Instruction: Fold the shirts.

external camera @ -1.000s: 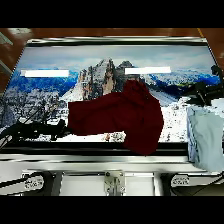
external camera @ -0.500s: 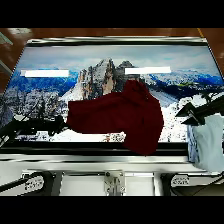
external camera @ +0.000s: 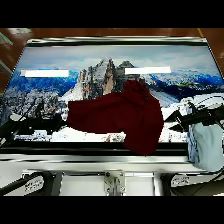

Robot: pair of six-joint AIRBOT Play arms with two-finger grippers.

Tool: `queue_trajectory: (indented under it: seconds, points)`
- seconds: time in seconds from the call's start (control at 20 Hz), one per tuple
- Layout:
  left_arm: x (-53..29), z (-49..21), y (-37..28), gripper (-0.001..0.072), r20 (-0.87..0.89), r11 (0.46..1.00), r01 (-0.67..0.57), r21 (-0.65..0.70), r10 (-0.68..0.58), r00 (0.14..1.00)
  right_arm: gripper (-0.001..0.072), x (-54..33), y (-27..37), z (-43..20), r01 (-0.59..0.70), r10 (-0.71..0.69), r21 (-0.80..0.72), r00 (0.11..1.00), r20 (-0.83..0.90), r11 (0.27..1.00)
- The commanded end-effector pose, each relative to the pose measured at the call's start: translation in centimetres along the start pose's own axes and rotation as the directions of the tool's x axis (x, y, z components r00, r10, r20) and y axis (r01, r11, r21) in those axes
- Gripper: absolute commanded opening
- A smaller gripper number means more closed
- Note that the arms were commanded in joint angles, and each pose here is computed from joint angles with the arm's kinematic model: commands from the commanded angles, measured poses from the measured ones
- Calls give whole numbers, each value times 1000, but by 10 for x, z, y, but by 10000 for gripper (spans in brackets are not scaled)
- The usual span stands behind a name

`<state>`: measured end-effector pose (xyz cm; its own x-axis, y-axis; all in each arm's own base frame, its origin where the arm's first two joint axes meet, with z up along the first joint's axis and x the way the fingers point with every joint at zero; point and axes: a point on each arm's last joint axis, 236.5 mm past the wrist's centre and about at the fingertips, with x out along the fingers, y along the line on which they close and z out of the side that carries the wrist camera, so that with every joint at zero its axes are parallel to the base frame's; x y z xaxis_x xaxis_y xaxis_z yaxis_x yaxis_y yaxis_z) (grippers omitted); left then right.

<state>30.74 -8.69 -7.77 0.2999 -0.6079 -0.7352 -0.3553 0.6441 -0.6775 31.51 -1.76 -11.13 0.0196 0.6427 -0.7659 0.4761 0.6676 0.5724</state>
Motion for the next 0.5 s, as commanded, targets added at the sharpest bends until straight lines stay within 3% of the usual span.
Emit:
queue_trajectory:
  seconds: [0.0,0.05,0.15,0.2,0.3,0.45]
  points:
    - [-1,1,-2,42,4,1000,4,-2,-4,1000,627,23,10,8,26,-25,-54,999,21,998]
    - [-1,2,-3,42,7,1000,10,-7,-10,1000,626,29,14,9,36,-34,-63,999,23,997]
    - [-2,8,-12,41,30,999,43,-26,-43,999,464,39,22,2,37,-38,-83,999,-10,996]
    - [-5,13,-17,42,41,998,53,-19,-52,998,430,41,25,-1,40,-42,-96,999,-23,995]
    - [-13,26,-31,40,65,998,67,20,-68,996,92,41,36,-10,9,-18,-130,998,-62,992]
    - [-56,63,-78,37,194,984,77,163,-108,975,66,1,87,-13,-82,76,-305,997,-30,949]
